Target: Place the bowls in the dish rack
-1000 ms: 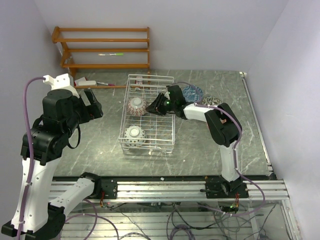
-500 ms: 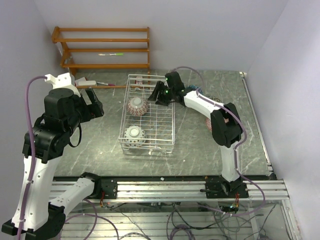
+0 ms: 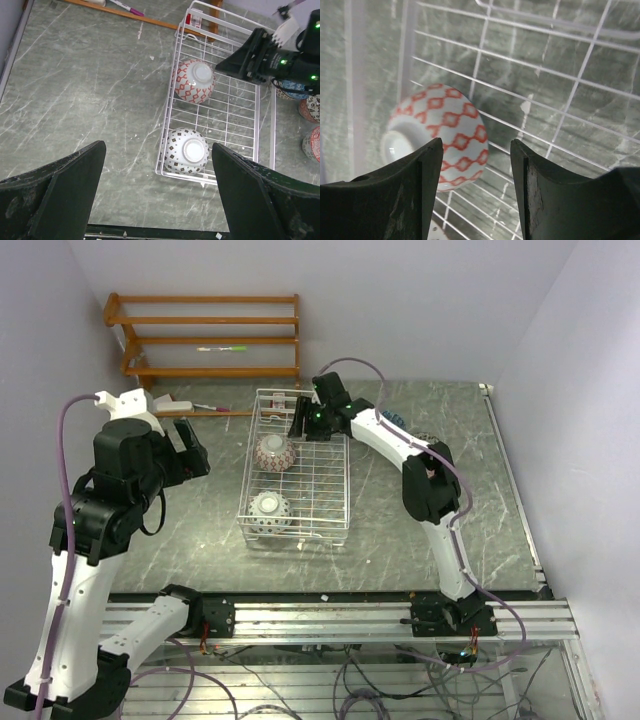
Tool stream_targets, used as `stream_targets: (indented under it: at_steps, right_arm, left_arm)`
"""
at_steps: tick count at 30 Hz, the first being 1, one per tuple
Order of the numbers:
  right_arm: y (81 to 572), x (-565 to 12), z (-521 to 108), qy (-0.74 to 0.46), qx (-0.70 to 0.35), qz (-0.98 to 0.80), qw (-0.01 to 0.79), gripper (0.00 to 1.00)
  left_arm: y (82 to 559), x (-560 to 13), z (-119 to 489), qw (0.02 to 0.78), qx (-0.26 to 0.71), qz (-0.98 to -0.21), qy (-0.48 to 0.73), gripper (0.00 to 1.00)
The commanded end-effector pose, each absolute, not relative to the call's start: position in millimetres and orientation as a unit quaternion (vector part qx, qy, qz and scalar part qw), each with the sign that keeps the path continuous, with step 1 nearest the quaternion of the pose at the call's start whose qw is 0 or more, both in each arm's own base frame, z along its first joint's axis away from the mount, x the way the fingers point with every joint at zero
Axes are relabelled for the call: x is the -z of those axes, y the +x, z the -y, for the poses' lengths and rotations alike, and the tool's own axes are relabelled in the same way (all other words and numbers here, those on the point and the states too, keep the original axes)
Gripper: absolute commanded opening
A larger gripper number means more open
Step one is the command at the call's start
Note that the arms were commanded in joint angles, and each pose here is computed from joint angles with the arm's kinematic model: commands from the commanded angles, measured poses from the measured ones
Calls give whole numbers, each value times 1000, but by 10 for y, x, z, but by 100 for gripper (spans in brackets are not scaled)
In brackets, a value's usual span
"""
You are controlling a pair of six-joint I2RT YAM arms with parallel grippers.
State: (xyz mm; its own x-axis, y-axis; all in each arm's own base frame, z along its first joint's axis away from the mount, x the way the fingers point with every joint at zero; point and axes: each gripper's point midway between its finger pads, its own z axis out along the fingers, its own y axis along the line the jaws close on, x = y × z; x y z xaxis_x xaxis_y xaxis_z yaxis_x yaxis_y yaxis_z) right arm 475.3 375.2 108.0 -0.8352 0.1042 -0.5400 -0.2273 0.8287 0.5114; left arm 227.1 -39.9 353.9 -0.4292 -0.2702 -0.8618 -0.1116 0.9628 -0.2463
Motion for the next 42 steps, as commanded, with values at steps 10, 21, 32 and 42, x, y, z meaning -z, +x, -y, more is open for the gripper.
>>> stream_targets:
  at_steps: [10, 21, 32, 42]
  right_arm:
    - [4833, -1147, -3891, -62, -266, -883, 381, 57]
    - [4658, -964, -4228, -124, -269, -887, 355, 57]
    - [4302, -949, -4187, -161, -280, -889, 325, 57]
    - [3980, -1006, -4274, -194, -311, -883, 293, 57]
  left_arm:
    - [2226, -3514, 425, 537, 93, -831, -112, 100]
    - [2231, -3500, 404, 536, 83, -833, -105, 100]
    - [2202, -3535, 405, 541, 88, -829, -105, 100]
    - [2097, -3541, 371, 544, 93, -826, -116, 100]
